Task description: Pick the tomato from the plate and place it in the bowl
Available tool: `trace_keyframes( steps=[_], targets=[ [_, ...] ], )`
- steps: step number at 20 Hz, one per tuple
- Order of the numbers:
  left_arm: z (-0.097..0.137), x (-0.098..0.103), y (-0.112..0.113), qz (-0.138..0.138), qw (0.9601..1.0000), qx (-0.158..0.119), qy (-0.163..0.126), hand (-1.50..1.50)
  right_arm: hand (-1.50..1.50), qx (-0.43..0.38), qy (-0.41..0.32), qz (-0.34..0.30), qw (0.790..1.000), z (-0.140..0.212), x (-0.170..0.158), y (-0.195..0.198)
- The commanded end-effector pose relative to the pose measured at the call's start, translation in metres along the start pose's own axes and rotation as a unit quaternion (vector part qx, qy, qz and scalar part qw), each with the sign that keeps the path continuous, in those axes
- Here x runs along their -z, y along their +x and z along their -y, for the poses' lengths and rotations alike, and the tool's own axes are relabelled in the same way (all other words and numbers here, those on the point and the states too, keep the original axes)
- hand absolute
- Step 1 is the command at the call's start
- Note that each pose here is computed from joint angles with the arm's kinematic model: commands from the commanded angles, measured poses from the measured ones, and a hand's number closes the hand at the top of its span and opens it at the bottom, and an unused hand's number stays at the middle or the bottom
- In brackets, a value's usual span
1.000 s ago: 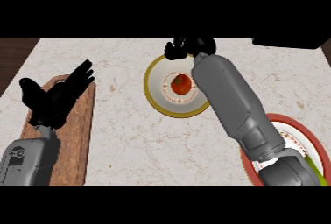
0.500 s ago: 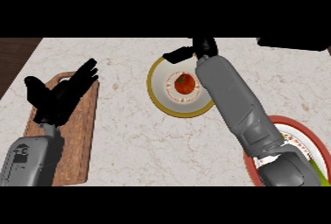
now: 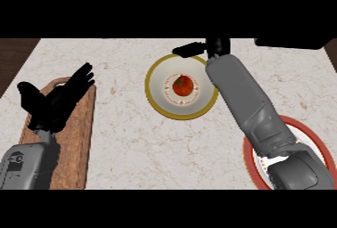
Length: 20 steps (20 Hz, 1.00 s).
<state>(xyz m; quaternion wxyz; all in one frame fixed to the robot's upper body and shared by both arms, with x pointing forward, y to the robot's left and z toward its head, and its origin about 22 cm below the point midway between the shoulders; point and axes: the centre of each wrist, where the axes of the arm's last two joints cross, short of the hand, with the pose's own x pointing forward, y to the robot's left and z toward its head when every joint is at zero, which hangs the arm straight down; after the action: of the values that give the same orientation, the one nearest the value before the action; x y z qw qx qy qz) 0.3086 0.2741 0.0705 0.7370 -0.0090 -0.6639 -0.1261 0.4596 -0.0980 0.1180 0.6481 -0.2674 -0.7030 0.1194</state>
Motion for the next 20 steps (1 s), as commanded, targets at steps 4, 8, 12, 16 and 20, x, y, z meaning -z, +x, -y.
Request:
trace_keyframes(
  steps=[4, 8, 12, 16, 20],
  targets=[
    [-0.006, -0.011, 0.001, -0.014, 0.9997, -0.007, 0.017, 0.00, -1.50, -0.001, -0.050, 0.012, 0.999, 0.053, 0.023, -0.023],
    [-0.010, -0.019, -0.019, -0.028, 0.9992, -0.013, 0.025, 0.00, -1.50, -0.011, -0.020, 0.076, 0.997, 0.064, 0.016, -0.047],
    [-0.014, -0.028, -0.026, -0.037, 0.9978, -0.011, 0.053, 0.00, -1.50, 0.012, 0.021, 0.126, 0.992, 0.083, 0.006, -0.067],
    [-0.024, -0.026, -0.023, -0.032, 0.9978, -0.018, 0.055, 0.00, -1.50, 0.058, 0.045, 0.169, 0.983, 0.113, 0.000, -0.061],
    [-0.033, -0.038, -0.026, -0.045, 0.9958, -0.015, 0.078, 0.00, -1.50, 0.119, 0.108, 0.185, 0.970, 0.111, -0.032, -0.086]
  ],
)
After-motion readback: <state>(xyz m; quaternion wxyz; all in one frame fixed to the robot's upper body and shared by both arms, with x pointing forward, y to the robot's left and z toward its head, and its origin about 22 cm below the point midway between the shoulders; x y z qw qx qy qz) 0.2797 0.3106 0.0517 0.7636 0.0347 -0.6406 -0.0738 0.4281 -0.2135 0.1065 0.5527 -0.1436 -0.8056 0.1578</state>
